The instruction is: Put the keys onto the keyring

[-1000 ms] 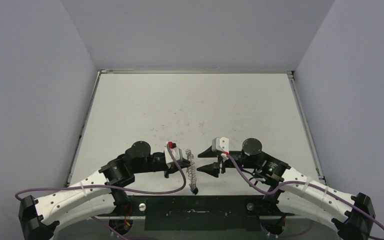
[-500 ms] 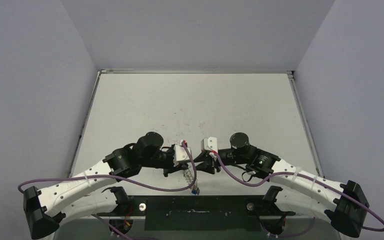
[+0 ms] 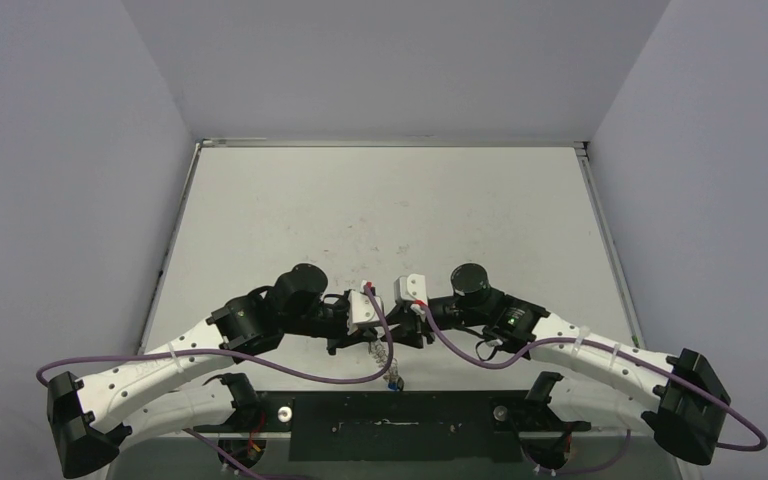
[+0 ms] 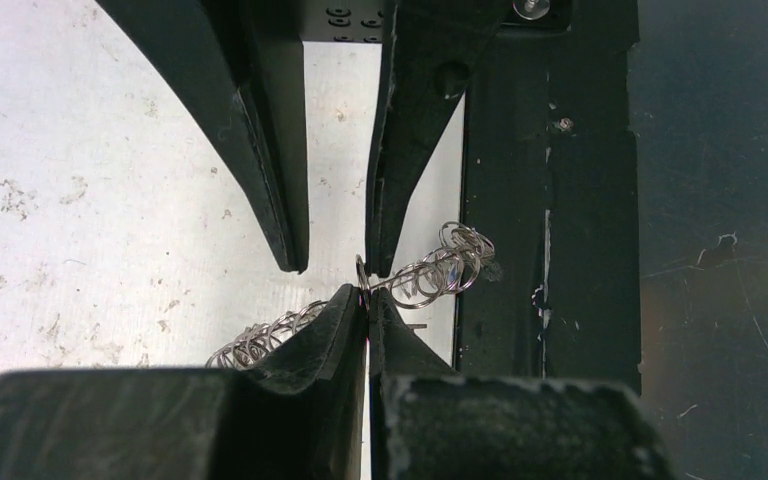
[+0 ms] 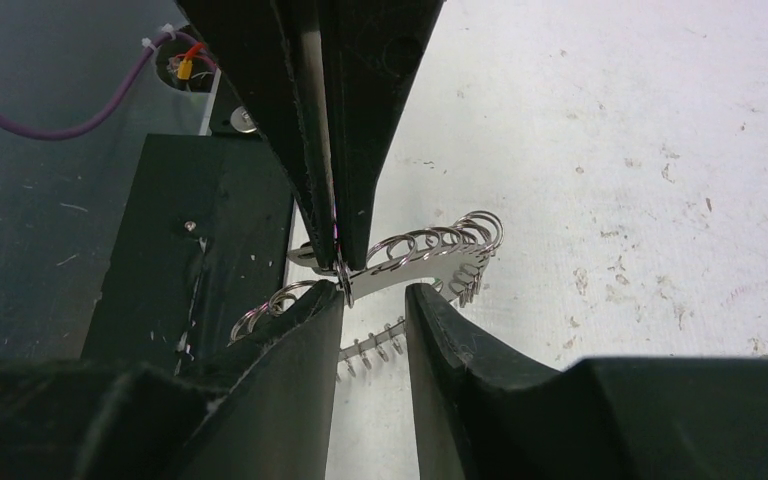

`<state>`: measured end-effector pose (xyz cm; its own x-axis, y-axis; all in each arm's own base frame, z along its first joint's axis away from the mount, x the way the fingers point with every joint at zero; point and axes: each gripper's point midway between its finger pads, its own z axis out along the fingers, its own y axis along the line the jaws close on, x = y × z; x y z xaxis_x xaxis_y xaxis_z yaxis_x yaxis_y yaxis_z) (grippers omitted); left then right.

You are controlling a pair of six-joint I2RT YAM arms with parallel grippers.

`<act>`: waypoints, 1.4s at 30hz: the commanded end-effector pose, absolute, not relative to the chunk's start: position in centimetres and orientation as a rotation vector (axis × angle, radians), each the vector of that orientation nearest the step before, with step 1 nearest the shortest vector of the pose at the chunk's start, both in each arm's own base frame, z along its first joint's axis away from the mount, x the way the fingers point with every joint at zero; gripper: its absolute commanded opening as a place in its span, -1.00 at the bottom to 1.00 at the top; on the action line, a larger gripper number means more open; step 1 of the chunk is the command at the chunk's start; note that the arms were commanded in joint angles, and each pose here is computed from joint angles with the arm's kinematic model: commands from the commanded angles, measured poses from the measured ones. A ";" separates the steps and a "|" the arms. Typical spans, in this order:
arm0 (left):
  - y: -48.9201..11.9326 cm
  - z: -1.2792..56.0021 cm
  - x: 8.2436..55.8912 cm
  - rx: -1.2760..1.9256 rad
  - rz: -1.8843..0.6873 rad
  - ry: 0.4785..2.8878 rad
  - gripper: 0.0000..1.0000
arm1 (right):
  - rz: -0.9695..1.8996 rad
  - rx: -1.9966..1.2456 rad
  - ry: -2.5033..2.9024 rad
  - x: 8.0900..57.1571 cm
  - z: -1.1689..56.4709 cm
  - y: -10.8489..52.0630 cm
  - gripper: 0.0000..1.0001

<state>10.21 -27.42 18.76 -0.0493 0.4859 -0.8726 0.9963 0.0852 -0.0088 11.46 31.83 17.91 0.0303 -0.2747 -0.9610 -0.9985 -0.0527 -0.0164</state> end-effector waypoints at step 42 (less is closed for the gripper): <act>-26.9 21.4 10.3 1.089 -0.983 1.220 -0.09 | 1.170 -1.292 1.212 10.6 22.1 32.7 -1.00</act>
